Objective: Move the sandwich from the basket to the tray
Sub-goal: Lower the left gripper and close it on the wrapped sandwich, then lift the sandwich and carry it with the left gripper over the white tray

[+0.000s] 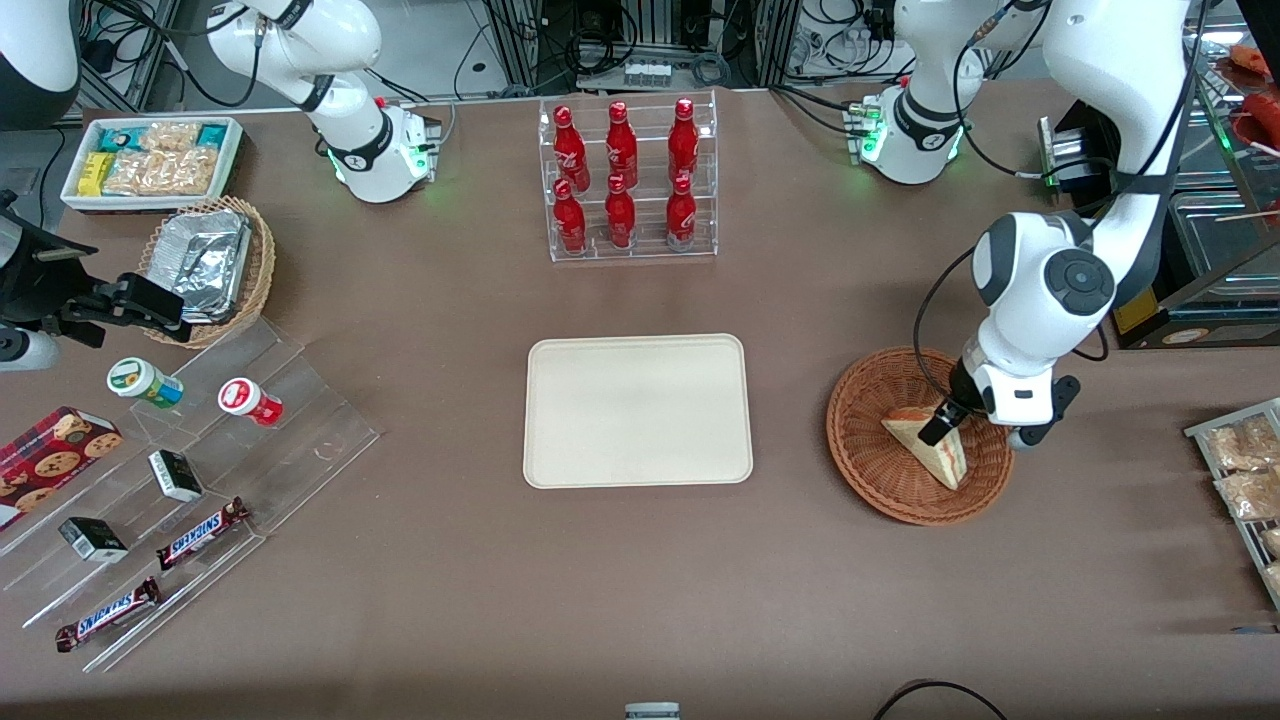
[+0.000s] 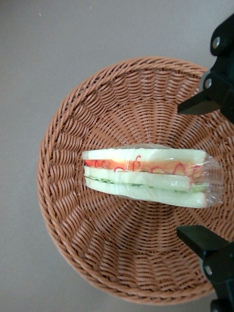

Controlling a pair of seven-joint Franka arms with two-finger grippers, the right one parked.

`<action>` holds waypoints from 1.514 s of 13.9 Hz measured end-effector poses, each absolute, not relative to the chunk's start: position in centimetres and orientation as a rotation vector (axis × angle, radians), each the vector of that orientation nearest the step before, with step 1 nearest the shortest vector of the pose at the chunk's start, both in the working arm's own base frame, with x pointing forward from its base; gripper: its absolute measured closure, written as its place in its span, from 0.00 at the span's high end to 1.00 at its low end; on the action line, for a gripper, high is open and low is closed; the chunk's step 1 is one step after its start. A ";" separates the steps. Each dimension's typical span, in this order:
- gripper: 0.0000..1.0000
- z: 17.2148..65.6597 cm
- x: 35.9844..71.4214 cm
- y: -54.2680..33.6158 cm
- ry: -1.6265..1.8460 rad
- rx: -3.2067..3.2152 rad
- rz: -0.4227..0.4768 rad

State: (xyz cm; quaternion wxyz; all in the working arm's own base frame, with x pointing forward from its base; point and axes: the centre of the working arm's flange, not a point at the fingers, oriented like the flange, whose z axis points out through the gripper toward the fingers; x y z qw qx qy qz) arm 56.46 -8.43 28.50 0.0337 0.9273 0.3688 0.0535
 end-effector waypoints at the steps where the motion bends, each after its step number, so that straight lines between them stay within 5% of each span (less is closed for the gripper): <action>1: 1.00 27.8 56.4 -8.5 1.119 2.873 0.161; 5: 0.96 26.1 56.4 -8.4 1.104 2.902 0.142; 10: 0.42 26.5 56.9 -8.4 1.102 2.902 0.150; 13: 0.30 28.3 57.9 -8.6 1.090 2.943 0.118; 18: 0.15 41.7 59.8 -11.1 0.966 3.079 -0.021; 21: 0.15 46.5 58.8 -19.5 0.749 3.112 0.018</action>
